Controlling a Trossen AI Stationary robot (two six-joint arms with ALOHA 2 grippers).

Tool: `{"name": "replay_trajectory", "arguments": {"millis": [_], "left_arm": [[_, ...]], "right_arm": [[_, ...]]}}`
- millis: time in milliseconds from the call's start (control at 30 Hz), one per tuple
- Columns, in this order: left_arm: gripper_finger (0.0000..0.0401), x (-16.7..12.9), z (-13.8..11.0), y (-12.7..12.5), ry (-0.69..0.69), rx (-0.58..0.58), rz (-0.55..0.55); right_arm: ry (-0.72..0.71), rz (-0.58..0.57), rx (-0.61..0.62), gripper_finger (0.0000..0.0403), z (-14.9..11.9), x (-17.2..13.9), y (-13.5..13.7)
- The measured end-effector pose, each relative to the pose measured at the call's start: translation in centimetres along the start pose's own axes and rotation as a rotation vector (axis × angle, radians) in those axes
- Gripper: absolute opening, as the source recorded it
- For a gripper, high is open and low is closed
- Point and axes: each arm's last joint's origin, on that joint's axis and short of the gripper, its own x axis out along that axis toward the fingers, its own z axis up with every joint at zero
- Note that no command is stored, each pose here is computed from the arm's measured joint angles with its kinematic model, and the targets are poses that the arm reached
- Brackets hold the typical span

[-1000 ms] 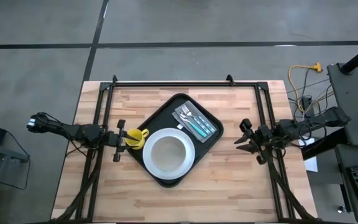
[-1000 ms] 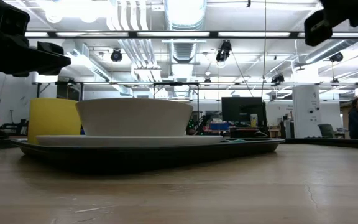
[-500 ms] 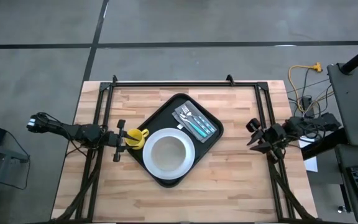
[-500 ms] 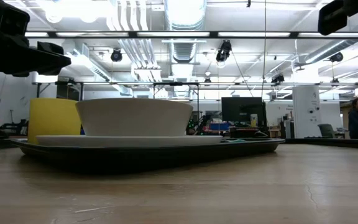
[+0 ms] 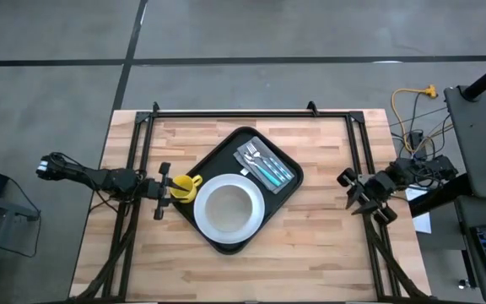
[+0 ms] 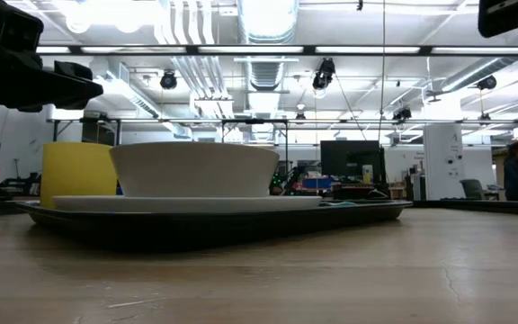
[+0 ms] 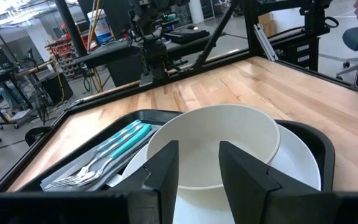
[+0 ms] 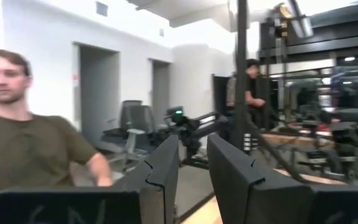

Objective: Set up tray
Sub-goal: Return to Home Position

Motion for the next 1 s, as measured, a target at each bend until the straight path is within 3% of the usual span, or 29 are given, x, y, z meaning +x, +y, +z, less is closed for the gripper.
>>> {"name": "replay_trajectory", "arguments": {"millis": [433,800,1000], "left_arm": [[0.0101,0.0,0.0,0.0,0.0,0.0,0.0],[0.0101,0.0,0.0,0.0,0.0,0.0,0.0],[0.0101,0.0,0.0,0.0,0.0,0.0,0.0]], "right_arm": [[0.022,0.116,0.064,0.0077,0.0,0.0,0.3],[0.008,0.4,0.073,0.0085,0.7,-0.3,1.3],[0.018,0.43,0.086,0.0074,0.7,-0.3,1.3]]}}
